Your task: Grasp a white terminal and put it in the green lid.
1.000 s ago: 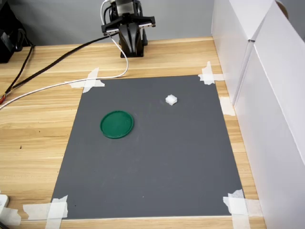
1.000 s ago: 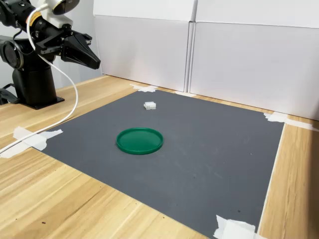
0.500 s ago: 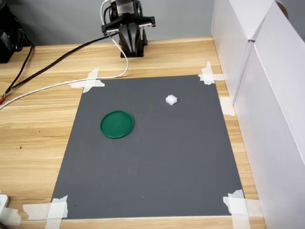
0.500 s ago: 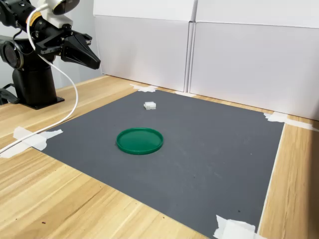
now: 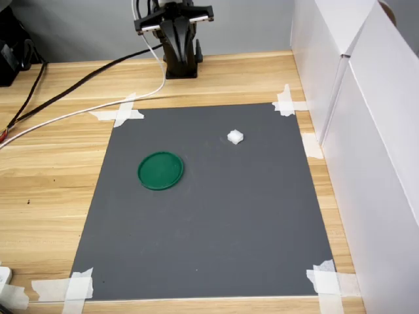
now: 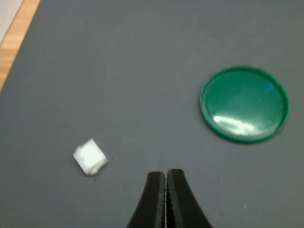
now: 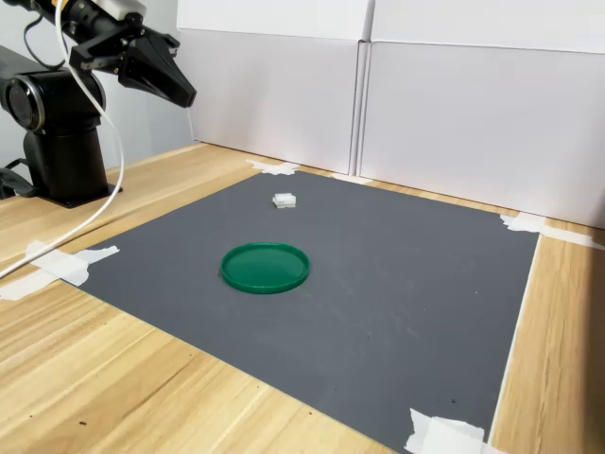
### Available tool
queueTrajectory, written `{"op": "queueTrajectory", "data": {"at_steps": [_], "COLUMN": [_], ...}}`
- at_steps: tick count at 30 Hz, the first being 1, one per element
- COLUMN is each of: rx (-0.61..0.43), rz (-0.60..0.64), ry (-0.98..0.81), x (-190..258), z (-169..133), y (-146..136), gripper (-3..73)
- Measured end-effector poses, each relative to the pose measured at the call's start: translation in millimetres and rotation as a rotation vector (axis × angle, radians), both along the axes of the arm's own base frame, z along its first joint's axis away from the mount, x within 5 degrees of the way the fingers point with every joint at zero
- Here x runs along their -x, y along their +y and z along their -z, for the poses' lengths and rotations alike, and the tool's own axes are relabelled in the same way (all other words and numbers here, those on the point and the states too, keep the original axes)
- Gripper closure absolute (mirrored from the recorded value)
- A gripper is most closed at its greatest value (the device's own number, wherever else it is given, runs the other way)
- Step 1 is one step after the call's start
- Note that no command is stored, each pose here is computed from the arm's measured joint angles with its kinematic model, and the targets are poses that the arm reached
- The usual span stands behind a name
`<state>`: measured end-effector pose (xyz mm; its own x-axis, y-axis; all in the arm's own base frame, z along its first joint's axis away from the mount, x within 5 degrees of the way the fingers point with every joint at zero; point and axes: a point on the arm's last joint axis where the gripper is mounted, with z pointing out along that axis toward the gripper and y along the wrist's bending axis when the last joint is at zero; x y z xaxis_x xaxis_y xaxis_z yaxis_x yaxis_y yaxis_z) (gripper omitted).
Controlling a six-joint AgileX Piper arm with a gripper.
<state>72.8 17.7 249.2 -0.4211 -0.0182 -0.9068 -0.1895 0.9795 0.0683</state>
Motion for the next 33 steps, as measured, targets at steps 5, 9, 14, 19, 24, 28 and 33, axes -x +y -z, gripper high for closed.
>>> {"op": "queueTrajectory", "data": {"at_steps": [5, 9, 14, 19, 24, 28, 33], "rx": [0.009, 0.056, 0.166, 0.286, 0.409, 0.514, 0.578], "rz": [0.000, 0.001, -0.047, -0.133, -0.278, -0.425, -0.544], "ry": [0.014, 0.030, 0.053, 0.116, 0.187, 0.235, 0.252], "x": [-18.8, -37.7, -60.0, -83.6, -105.1, -117.7, -129.8], "z": [-28.0, -46.4, -60.8, -67.2, -67.4, -63.7, -60.6], "y": [1.0, 0.4, 1.2, 3.7, 14.6, 29.2, 47.6], "gripper": [71.2, 71.2, 71.2, 71.2, 71.2, 71.2, 71.2]}}
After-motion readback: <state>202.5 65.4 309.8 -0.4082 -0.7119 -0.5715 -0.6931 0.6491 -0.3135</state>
